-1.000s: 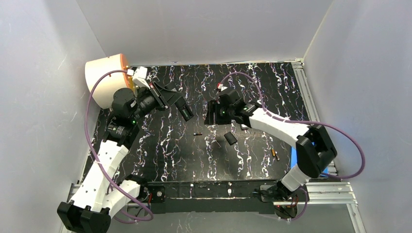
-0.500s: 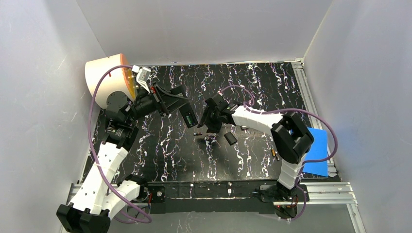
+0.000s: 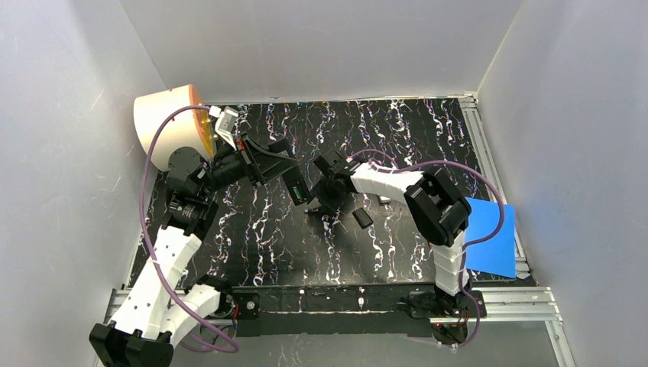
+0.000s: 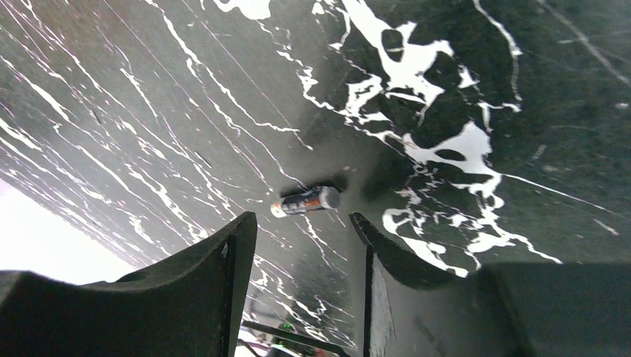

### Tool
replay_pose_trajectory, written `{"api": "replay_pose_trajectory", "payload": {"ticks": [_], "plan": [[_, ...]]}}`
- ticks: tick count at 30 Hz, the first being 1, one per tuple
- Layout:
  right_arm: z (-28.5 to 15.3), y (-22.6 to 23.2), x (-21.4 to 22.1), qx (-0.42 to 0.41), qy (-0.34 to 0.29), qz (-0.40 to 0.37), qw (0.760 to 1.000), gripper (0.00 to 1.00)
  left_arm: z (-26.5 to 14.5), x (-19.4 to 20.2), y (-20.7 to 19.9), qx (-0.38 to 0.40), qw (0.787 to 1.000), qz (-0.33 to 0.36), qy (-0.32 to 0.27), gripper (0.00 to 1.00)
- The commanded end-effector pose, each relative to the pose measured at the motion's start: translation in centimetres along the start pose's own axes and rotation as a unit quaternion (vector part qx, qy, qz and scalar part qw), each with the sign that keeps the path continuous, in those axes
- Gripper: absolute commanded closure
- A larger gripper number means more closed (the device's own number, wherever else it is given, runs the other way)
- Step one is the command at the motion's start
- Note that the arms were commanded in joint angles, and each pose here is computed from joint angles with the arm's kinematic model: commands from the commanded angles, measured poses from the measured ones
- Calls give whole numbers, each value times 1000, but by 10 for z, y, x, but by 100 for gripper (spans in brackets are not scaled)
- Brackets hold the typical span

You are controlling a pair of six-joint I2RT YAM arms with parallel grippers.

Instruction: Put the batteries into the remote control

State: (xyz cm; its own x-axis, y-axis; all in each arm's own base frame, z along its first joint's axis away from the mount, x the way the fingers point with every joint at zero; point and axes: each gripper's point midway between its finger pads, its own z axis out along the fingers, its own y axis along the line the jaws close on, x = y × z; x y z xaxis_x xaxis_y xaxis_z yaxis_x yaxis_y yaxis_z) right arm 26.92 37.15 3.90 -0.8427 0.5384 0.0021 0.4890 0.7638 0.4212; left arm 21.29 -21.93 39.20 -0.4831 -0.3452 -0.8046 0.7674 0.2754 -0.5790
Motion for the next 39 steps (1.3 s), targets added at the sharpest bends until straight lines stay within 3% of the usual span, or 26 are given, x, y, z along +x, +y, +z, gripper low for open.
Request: {"api": "replay_pose_trajectory", "payload": {"ticks": [1, 10, 20, 29, 36, 39], "plan": [[0, 12, -4, 11, -15, 41, 999, 44, -1, -1, -6, 14, 1000, 10, 1, 100], [14, 4, 1, 44, -5, 52, 998, 48, -4, -6, -8, -2, 999, 40, 5, 100], [17, -14, -5, 113, -34, -18, 993, 59, -22, -2, 6, -86, 991, 93, 34, 100], [18, -30, -7, 160, -51, -135, 977, 74, -63, -29, 31, -249, 953, 172, -6, 100], [7, -23, -18, 122, -84, -211, 966, 81, -69, -21, 36, -263, 952, 156, -12, 100], [0, -20, -26, 113, -98, -270, 951, 83, -69, -20, 35, -263, 953, 152, -15, 100]]}}
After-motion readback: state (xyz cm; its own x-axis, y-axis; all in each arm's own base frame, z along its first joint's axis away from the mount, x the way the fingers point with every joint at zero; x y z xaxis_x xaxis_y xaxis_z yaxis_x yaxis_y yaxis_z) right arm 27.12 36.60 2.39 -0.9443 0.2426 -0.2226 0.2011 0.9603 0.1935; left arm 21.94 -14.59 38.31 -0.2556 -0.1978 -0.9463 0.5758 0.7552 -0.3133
